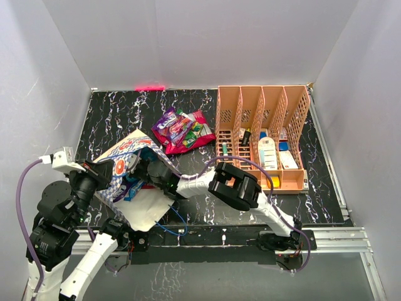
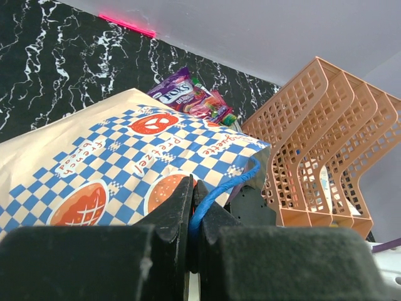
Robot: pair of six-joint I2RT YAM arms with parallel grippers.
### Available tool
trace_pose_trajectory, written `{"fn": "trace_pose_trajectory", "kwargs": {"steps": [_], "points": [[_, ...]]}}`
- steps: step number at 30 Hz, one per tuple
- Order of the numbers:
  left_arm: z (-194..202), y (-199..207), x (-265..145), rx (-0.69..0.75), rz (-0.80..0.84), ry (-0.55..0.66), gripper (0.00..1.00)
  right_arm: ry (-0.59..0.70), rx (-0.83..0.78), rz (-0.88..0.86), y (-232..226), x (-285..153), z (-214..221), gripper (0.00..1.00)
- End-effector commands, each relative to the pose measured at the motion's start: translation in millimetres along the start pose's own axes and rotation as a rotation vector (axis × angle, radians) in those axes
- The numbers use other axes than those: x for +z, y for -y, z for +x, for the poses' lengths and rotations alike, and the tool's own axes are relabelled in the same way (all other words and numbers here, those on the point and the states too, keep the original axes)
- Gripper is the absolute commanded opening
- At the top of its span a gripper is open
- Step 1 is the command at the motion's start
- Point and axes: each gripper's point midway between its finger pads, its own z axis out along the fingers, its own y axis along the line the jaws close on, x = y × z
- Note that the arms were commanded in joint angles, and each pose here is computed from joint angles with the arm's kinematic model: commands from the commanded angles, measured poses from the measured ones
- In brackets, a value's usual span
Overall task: Take the snacks out of the paper bag
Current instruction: Take out the snack from the paper bag.
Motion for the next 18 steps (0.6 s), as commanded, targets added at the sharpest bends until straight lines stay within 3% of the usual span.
{"fn": "trace_pose_trajectory", "kwargs": {"steps": [1,8,14,18], "points": [[-1,8,2,-0.025,0.041,0.010,0.00,0.398,0.046,0.049,32,-8,-146,0.07],[-18,7,-4,-0.035,0.020,0.063,0.00,0.494,0.007,0.065,42,-17,-178,0.07],[-53,24,-14,-0.035,0.089,0.177,0.00,0.377,0.012,0.030,27,-21,-131,0.07],[-64,32,-15,-0.020,0.117,0.202,0.00,0.318,0.009,0.011,23,-25,-123,0.07]]}}
